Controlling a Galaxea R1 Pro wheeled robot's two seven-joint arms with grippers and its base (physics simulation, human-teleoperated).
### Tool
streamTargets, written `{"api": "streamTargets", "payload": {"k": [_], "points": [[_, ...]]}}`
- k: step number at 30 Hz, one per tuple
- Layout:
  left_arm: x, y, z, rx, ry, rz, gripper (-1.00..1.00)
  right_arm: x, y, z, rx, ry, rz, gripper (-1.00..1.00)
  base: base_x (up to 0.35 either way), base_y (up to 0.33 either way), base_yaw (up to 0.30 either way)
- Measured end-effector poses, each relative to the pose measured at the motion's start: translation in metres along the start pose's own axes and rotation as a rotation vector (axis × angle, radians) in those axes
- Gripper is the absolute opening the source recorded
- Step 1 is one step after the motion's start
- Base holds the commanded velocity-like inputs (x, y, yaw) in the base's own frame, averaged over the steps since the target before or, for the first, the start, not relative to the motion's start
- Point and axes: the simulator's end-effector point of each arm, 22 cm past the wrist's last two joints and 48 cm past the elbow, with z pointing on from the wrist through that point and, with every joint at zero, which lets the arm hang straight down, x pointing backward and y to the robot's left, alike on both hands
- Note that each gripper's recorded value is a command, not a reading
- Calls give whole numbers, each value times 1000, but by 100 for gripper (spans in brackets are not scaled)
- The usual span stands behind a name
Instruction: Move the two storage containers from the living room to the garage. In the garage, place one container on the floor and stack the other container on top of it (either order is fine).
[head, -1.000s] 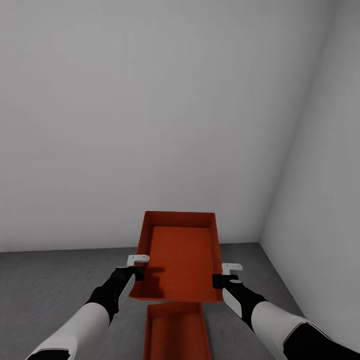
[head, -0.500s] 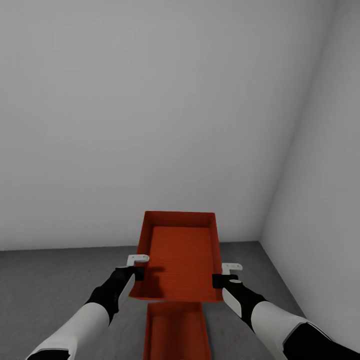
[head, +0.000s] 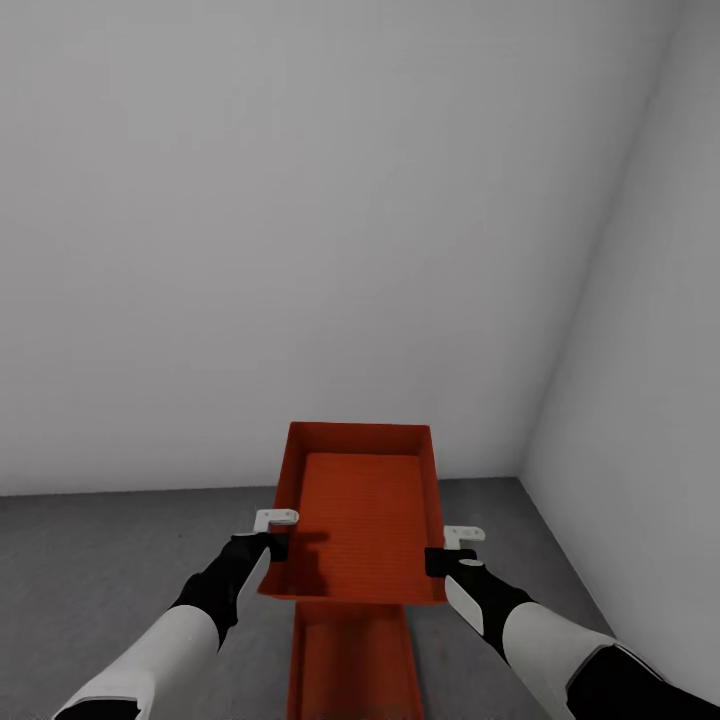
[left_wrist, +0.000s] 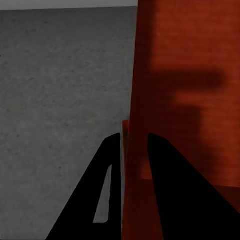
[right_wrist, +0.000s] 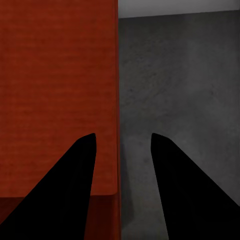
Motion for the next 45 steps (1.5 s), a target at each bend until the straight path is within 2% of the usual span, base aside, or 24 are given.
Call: {"api": "streamTargets", "payload": {"k": [15, 45], "points": [[1, 0, 0, 0, 2, 0, -100, 1, 0, 0, 0, 3, -1, -100, 0, 0, 0], [24, -2, 18, -3, 49, -1, -100, 26, -2, 15, 0, 49, -3, -100, 0, 0, 0]]}}
